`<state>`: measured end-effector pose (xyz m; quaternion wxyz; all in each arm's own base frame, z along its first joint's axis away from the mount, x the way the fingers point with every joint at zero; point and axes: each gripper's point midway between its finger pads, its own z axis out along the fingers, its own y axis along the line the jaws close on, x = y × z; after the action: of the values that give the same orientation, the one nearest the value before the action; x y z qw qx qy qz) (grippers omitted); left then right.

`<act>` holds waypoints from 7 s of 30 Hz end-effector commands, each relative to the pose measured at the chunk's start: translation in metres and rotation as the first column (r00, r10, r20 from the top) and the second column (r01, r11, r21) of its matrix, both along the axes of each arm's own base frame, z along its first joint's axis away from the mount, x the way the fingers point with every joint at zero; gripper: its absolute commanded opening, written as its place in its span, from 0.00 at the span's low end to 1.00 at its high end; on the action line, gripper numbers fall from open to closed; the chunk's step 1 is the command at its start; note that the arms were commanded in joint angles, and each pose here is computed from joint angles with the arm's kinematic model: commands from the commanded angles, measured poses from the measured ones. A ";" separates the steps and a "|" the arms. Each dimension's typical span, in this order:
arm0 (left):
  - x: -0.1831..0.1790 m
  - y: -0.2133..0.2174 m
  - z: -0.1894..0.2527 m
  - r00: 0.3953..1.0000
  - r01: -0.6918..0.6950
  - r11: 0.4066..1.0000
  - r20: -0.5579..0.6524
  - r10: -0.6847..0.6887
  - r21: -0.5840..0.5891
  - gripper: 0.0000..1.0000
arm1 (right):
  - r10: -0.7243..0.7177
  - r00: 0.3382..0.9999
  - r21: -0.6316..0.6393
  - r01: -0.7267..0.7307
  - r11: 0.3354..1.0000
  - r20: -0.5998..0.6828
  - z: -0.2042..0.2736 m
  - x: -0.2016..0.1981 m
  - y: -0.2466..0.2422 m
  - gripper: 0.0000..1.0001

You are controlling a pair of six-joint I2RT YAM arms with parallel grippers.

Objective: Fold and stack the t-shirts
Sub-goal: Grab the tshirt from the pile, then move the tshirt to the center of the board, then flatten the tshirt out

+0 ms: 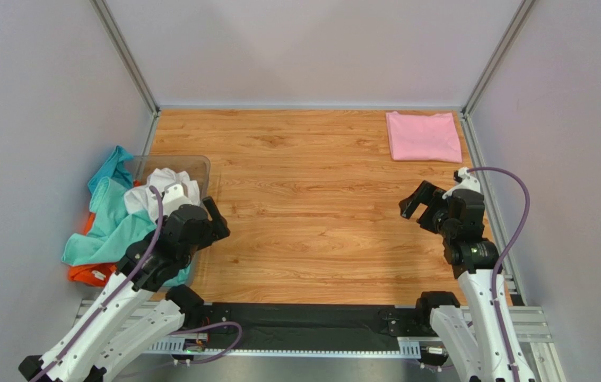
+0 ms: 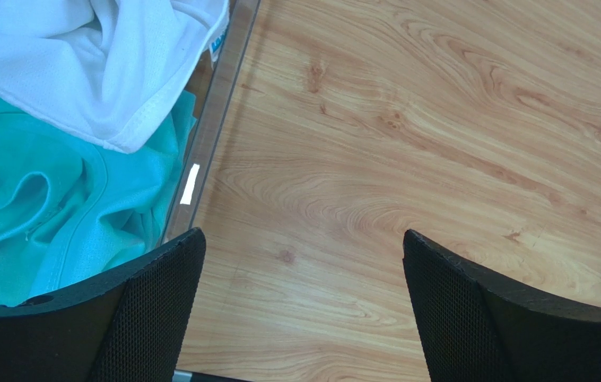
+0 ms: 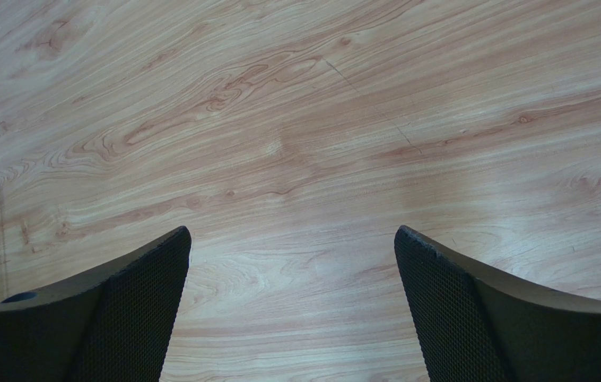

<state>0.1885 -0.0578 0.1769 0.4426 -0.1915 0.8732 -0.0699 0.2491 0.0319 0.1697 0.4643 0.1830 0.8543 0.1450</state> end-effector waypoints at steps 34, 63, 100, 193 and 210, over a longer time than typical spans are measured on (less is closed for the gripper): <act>0.144 0.161 -0.031 0.790 -0.543 0.823 -0.231 0.568 0.169 0.99 | -0.001 1.000 0.001 0.001 1.000 0.008 -0.002 0.014 0.000 1.00; 0.134 0.090 0.084 0.971 -0.236 0.960 0.010 0.241 -0.150 0.00 | -0.001 1.000 0.000 0.001 1.000 0.008 -0.001 0.013 0.000 1.00; 0.047 -0.288 0.375 0.252 0.940 0.342 0.646 -0.720 0.015 0.00 | -0.074 0.997 -0.022 0.075 0.997 0.026 0.002 0.007 -0.013 1.00; 0.185 -0.125 0.269 0.837 0.470 0.842 0.435 -0.331 -0.264 0.00 | 0.219 0.924 -0.211 -0.157 0.965 0.314 0.275 0.075 0.077 0.00; 0.242 -0.128 0.338 0.705 0.629 0.738 0.581 -0.407 -0.246 0.01 | 0.269 0.915 -0.199 -0.215 0.956 0.301 0.302 0.142 0.073 0.00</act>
<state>0.4732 -0.1895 0.4830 0.5299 -0.0385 0.7352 -0.4209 0.4134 0.1058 0.4933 0.6164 0.0262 0.7707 0.1593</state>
